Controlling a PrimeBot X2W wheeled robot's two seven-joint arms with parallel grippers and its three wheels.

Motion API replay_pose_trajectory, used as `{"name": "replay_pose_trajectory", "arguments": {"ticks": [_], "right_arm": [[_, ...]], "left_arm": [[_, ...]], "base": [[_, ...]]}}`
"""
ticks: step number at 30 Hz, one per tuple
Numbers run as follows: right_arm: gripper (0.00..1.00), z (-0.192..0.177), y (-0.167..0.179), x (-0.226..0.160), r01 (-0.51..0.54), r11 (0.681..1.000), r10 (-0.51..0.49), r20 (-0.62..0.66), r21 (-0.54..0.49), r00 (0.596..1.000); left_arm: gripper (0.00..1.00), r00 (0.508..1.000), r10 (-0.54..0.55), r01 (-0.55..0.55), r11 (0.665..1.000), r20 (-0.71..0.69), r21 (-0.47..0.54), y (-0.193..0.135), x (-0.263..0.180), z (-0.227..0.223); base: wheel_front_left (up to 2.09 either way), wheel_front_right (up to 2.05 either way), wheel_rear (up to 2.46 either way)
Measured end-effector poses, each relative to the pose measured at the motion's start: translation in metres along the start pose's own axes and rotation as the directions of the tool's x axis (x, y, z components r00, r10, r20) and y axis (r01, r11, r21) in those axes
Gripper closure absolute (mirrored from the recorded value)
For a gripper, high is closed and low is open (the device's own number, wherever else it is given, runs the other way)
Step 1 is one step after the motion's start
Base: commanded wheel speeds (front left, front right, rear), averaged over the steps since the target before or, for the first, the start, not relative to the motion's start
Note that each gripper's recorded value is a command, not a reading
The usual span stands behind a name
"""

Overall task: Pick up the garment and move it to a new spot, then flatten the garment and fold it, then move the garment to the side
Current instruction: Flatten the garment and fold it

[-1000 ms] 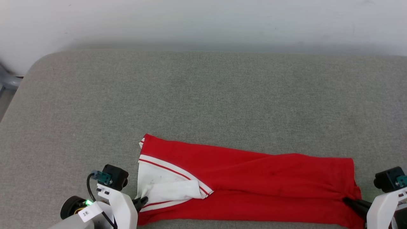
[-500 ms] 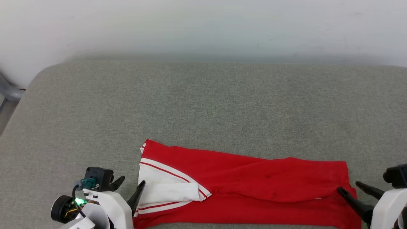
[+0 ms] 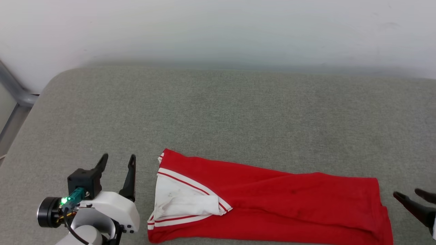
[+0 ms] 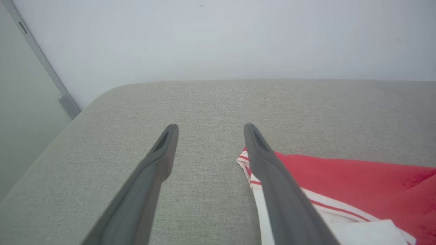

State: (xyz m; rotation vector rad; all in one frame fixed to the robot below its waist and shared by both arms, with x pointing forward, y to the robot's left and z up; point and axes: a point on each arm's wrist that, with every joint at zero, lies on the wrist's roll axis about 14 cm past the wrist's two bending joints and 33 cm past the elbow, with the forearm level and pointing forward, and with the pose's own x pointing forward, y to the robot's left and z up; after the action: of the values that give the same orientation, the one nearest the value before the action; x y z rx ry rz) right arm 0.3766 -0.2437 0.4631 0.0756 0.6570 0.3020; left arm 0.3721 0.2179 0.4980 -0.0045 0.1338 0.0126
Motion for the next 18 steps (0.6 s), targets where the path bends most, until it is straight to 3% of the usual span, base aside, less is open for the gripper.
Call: {"name": "replay_pose_trajectory", "arguments": {"ticks": [7, 18], "right_arm": [[0.00, -0.031, -0.013, 0.009, 0.019, 0.994, 0.005, -0.204, 0.111, 0.979], [0.00, -0.063, 0.007, 0.049, -0.016, 0.982, 0.082, -0.347, 0.190, 0.934]], "left_arm": [[0.00, 0.984, 0.129, -0.134, 0.991, 0.125, 0.027, 0.021, -0.005, 0.019], [0.00, 0.962, 0.207, -0.217, 0.975, 0.178, 0.039, 0.032, -0.016, 0.016]], "base": [[0.00, 0.00, 0.00], [0.00, 0.00, 0.00]]}}
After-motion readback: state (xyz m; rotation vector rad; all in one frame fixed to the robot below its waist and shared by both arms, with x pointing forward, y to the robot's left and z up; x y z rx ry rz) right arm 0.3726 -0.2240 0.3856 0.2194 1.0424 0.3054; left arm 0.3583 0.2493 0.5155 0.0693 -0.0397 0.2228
